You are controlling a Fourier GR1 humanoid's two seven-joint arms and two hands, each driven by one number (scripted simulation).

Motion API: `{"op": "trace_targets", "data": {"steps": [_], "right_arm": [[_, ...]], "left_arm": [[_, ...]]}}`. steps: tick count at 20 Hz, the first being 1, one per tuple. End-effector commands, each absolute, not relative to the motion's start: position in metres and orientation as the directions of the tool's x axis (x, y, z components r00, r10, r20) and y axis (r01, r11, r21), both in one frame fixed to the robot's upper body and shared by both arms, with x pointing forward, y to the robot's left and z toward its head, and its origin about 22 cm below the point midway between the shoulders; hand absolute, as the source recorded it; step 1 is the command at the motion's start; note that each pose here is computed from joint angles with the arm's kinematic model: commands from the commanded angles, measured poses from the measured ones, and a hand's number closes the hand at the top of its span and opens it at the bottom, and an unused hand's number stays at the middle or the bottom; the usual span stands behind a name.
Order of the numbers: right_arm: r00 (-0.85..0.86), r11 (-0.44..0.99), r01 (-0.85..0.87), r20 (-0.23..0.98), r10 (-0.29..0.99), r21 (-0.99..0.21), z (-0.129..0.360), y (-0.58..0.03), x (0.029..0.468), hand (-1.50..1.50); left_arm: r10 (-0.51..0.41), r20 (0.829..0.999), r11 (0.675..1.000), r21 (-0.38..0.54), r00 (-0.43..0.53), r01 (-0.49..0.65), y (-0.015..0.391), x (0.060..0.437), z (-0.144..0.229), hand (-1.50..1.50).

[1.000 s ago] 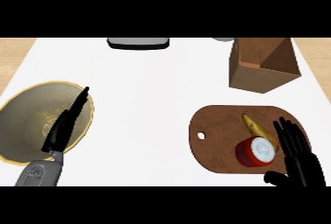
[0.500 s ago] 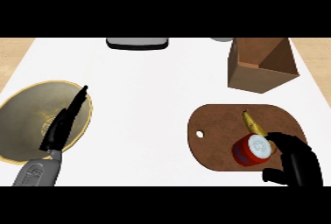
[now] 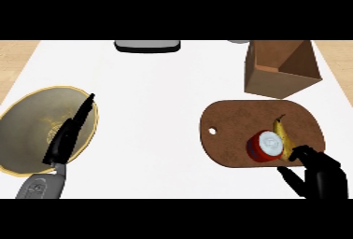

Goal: Pick the pear from the cutting board and place it in the cardboard box

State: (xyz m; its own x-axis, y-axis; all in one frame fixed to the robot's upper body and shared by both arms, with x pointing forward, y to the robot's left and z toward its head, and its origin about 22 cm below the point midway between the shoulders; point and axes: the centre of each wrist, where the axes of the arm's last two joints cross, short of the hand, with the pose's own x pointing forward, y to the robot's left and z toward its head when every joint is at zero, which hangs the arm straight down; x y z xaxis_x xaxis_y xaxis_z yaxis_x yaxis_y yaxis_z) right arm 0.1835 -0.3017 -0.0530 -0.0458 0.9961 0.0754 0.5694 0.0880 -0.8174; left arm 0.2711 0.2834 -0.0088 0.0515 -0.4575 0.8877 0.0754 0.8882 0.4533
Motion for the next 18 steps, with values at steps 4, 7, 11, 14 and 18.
{"op": "trace_targets", "data": {"steps": [4, 7, 11, 14, 18], "right_arm": [[-0.062, 0.087, 0.406, 0.067, 0.996, -0.910, -0.046, -0.250, 0.234, 1.50], [-0.114, 0.110, 0.189, 0.090, 0.989, -0.976, -0.046, -0.230, 0.255, 1.50], [-0.059, 0.036, 0.169, 0.026, 0.998, -0.985, 0.016, -0.180, 0.313, 1.50], [-0.006, 0.013, 0.198, 0.012, 1.000, -0.980, 0.069, -0.135, 0.342, 1.50], [0.126, -0.056, 0.265, -0.023, 0.992, -0.963, 0.132, -0.098, 0.352, 1.50]], "left_arm": [[-0.458, 0.888, 0.885, 0.453, 0.028, 0.103, 0.274, 0.283, 0.004, 0.00], [-0.460, 0.888, 0.878, 0.459, -0.028, 0.139, 0.265, 0.288, 0.008, 0.00], [-0.466, 0.885, 0.874, 0.461, -0.009, 0.153, 0.259, 0.290, 0.002, 0.00], [-0.460, 0.888, 0.881, 0.454, 0.011, 0.131, 0.258, 0.287, -0.009, 0.00], [-0.463, 0.885, 0.883, 0.456, 0.047, 0.112, 0.277, 0.272, -0.020, 0.00]]}}
